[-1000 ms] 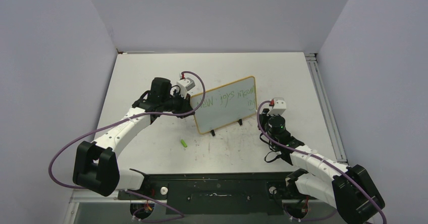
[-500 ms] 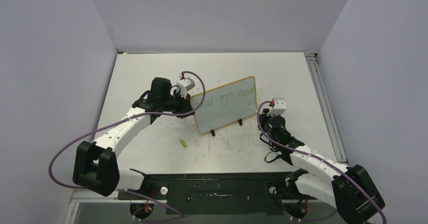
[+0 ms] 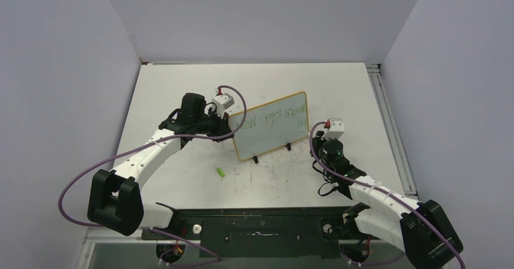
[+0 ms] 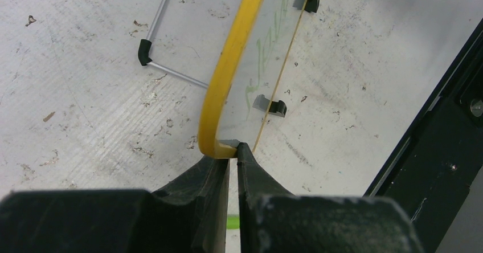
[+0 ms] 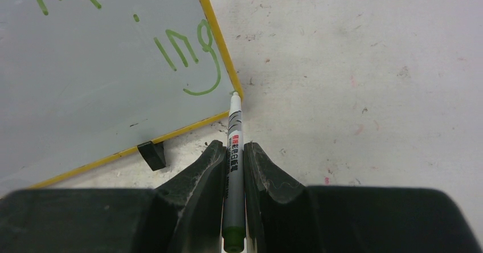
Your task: Write a sentence on the whiteboard
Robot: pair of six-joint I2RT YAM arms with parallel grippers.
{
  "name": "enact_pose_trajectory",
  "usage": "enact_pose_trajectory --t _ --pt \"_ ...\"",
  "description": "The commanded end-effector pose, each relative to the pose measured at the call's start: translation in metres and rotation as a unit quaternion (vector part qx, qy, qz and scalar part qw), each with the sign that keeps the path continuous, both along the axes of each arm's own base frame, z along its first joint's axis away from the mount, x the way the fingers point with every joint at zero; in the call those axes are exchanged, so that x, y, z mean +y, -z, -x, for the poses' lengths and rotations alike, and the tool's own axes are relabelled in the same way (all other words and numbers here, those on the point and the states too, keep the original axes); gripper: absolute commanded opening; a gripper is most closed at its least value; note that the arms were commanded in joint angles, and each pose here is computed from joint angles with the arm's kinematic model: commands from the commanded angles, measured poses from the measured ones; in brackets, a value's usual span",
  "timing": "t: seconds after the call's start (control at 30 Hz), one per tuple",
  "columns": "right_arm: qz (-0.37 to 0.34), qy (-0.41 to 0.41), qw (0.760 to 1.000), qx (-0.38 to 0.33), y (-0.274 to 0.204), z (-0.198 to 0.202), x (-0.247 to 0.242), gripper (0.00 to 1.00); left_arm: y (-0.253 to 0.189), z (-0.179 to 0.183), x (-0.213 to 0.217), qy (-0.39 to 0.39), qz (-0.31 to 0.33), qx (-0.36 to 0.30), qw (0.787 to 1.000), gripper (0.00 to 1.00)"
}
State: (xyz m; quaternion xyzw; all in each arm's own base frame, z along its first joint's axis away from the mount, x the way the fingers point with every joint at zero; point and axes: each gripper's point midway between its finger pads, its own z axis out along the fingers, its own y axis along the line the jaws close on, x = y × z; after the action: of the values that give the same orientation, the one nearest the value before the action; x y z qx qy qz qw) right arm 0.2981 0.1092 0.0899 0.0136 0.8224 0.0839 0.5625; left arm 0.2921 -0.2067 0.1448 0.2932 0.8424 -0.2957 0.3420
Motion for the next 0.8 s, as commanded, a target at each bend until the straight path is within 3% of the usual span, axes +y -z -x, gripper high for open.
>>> enact_pose_trajectory --t 0.0,0.23,0.37,0.67,0.77 --pt "-0.005 0.053 0.998 -0.023 -0.017 -0.002 -0.018 0.05 0.002 -0.003 0.002 0.002 -0.022 -0.007 1.000 0.00" --pt "-0.029 0.129 0.989 -0.064 -0.050 0.011 -0.048 0.05 0.001 -0.004 0.002 -0.002 -0.019 -0.006 1.000 0.00" --pt "-0.033 0.149 0.985 -0.082 -0.062 0.016 -0.059 0.05 -0.001 -0.003 0.000 0.000 -0.013 -0.004 1.000 0.05" --pt "-0.034 0.140 0.986 -0.080 -0.061 0.015 -0.055 0.05 -0.008 -0.001 -0.001 -0.001 -0.003 -0.012 1.000 0.36" --pt "-0.035 0.138 0.986 -0.082 -0.062 0.015 -0.054 0.05 -0.011 0.000 -0.002 0.000 0.002 -0.014 1.000 0.41"
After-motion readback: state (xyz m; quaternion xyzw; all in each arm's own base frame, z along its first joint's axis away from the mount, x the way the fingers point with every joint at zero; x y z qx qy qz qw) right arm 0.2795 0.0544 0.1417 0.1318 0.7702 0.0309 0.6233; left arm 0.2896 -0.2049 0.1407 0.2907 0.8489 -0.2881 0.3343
